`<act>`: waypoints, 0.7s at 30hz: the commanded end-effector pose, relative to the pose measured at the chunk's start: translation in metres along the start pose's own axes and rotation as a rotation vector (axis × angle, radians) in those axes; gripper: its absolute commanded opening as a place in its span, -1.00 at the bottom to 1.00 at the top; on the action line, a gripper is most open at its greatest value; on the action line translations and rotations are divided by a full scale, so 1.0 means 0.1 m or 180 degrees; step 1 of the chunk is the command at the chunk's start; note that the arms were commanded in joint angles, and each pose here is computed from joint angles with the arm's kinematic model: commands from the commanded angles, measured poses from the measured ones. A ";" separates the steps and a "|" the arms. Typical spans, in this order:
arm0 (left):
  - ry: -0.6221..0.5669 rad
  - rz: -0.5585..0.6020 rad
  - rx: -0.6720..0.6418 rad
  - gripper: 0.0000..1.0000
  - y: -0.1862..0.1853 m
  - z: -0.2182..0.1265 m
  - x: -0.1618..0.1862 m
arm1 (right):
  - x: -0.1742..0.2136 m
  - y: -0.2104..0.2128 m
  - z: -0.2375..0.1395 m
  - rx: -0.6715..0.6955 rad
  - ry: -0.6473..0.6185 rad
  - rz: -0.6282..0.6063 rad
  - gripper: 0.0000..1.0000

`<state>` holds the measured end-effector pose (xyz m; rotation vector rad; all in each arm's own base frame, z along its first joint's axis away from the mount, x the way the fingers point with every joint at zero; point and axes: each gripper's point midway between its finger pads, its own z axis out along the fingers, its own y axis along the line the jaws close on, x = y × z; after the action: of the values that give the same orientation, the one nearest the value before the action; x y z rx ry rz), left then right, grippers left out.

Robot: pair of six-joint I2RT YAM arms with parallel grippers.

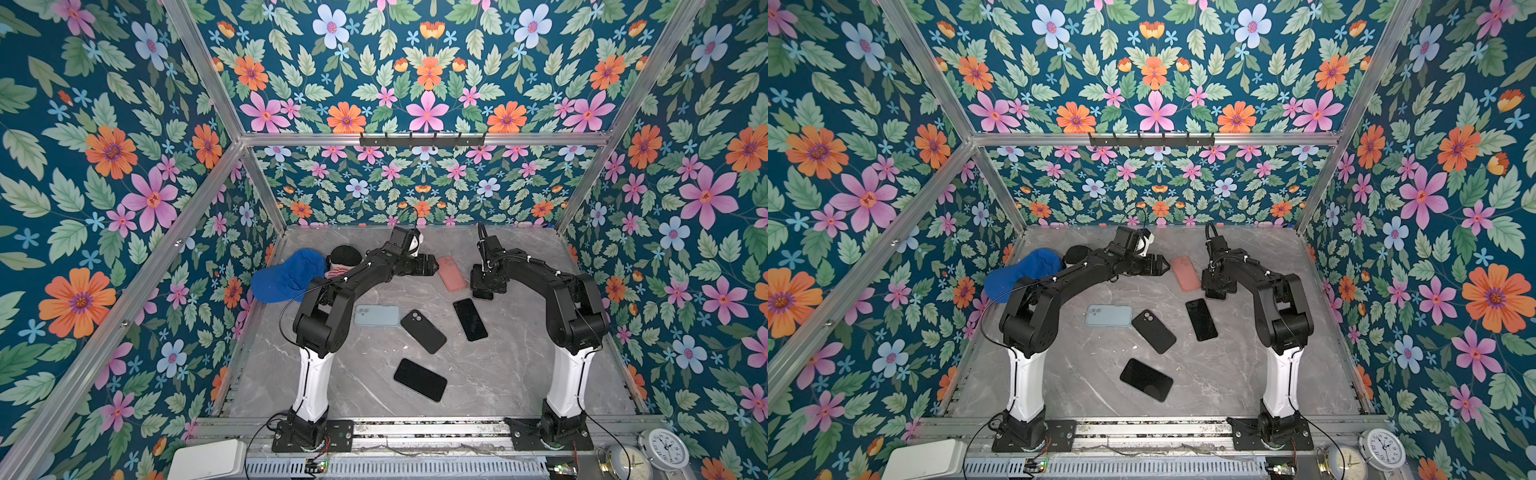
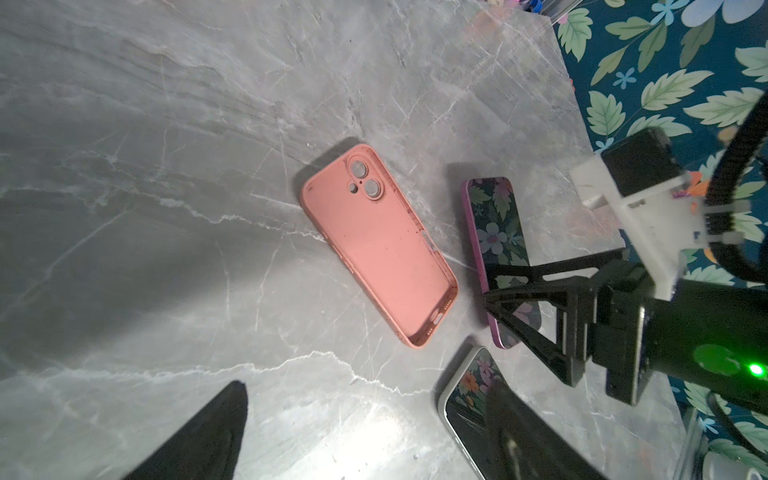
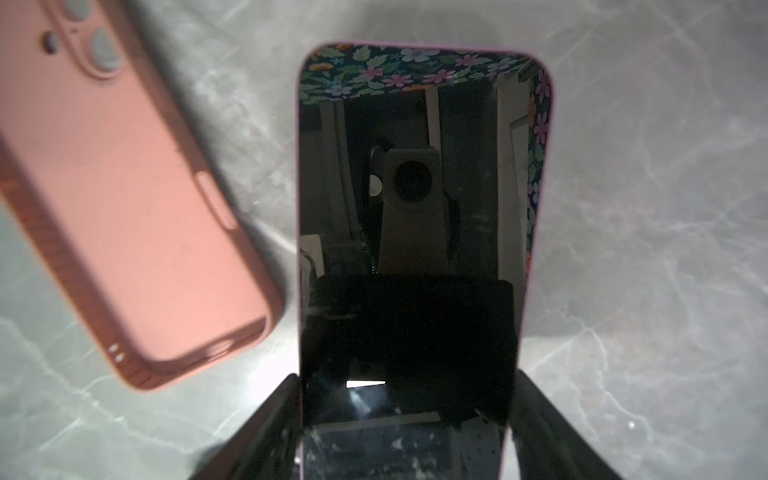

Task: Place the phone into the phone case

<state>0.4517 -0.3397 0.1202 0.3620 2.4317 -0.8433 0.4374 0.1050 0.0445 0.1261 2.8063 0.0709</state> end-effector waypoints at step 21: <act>0.0075 -0.0219 0.0791 0.43 -0.47 0.39 -0.13 | 0.15 0.66 -0.27 -0.0919 -0.0377 -0.0673 -0.15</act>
<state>0.4566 -0.3904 0.1119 0.3684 2.4295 -1.0966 0.4139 0.1603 0.0598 -0.1849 2.7000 0.3451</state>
